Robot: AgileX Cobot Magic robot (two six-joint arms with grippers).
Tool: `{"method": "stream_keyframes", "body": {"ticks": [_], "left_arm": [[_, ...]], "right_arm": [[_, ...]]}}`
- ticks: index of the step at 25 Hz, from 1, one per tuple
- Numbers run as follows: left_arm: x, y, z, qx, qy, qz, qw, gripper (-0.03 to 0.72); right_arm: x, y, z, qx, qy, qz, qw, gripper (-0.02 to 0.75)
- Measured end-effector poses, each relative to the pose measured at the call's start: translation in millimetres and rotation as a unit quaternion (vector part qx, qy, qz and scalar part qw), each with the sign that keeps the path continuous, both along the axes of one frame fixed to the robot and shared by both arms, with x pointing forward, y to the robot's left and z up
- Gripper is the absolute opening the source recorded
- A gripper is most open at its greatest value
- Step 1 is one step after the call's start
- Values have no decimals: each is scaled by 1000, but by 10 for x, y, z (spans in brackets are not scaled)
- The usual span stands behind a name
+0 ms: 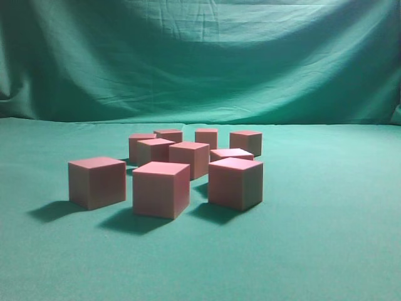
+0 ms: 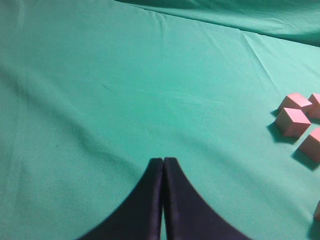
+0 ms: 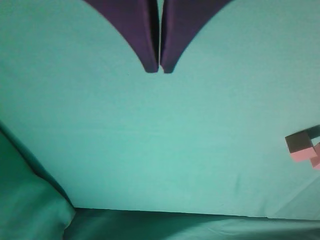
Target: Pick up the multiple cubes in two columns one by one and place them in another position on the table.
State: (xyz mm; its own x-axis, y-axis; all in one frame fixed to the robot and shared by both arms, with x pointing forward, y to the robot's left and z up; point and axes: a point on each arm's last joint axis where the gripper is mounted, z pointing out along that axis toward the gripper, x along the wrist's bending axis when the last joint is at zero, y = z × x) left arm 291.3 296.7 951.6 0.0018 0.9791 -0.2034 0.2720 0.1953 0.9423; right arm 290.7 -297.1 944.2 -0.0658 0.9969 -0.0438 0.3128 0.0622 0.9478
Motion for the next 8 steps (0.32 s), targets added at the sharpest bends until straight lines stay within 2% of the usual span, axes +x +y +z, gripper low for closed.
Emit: {"method": "stream_keyframes", "body": {"ticks": [8], "left_arm": [[0, 0, 0, 0, 0, 0, 1000, 0]], "right_arm": [[0, 0, 0, 1, 0, 0, 1000, 0]]}}
